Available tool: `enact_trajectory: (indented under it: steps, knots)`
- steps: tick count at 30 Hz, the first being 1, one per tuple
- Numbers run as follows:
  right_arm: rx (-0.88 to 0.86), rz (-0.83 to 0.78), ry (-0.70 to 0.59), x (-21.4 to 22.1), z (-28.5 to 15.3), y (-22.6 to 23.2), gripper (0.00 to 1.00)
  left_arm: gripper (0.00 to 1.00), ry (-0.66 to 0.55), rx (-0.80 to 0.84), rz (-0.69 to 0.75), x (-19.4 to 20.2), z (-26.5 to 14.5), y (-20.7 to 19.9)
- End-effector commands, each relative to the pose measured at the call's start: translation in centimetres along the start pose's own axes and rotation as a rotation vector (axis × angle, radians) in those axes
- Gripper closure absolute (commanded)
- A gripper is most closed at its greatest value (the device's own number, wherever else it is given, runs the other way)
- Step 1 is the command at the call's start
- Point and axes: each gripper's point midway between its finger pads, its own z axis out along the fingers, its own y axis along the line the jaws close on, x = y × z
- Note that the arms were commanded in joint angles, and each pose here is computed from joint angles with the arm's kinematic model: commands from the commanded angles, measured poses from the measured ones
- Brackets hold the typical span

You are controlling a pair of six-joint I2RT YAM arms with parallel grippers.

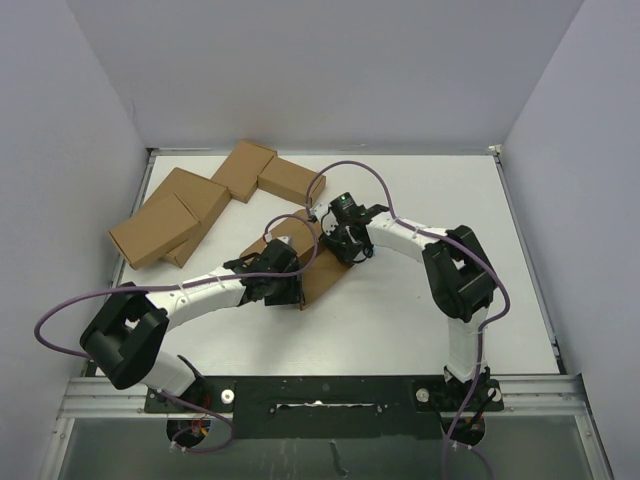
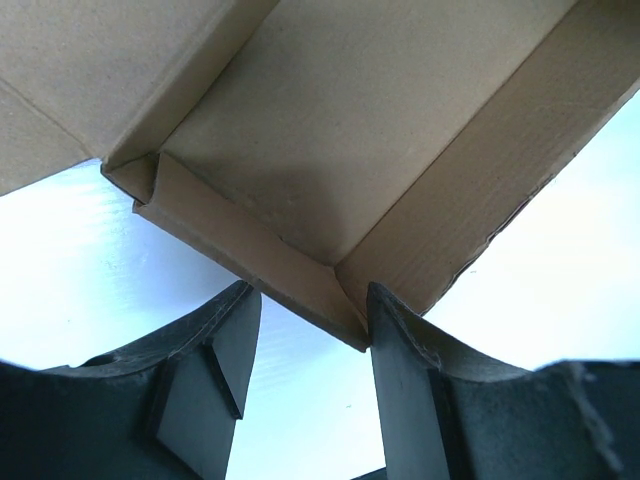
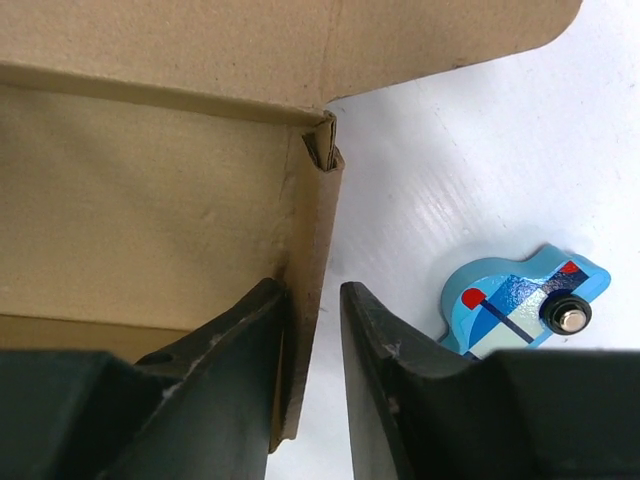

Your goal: Fold the paper box

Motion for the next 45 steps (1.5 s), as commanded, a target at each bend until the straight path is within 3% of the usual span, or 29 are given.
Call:
enact_trajectory:
  steps: [1, 9, 16, 25, 33, 38, 45]
  knots:
    - [-0.011, -0.016, -0.063, -2.1, -0.7, -0.3, 0.67, 0.55, -0.029, 0.017, 0.012, -1.0, 0.1, -0.9]
    - [-0.075, -0.021, -0.132, -3.4, -2.8, 0.4, 0.55, 0.53, -0.036, 0.01, 0.018, -1.2, -0.2, -0.8]
    - [-0.104, -0.031, -0.167, -4.0, -4.2, 0.3, 0.46, 0.42, -0.065, 0.0, 0.018, -1.9, -1.0, -0.7]
    - [-0.182, -0.085, -0.248, -5.3, -6.8, 0.9, 0.36, 0.36, -0.118, 0.017, 0.014, -3.0, -2.4, -1.0]
    - [-0.193, -0.053, -0.339, -5.8, -9.8, -3.0, 0.31, 0.33, -0.213, 0.053, 0.012, -4.5, -5.0, -1.3]
    - [-0.152, 0.051, -0.313, -4.0, -9.4, -7.2, 0.26, 0.3, -0.313, 0.1, 0.03, -5.1, -7.1, -0.8]
    - [-0.074, 0.101, -0.192, -1.3, -6.4, -9.6, 0.18, 0.29, -0.395, 0.128, 0.006, -5.1, -8.9, 0.4]
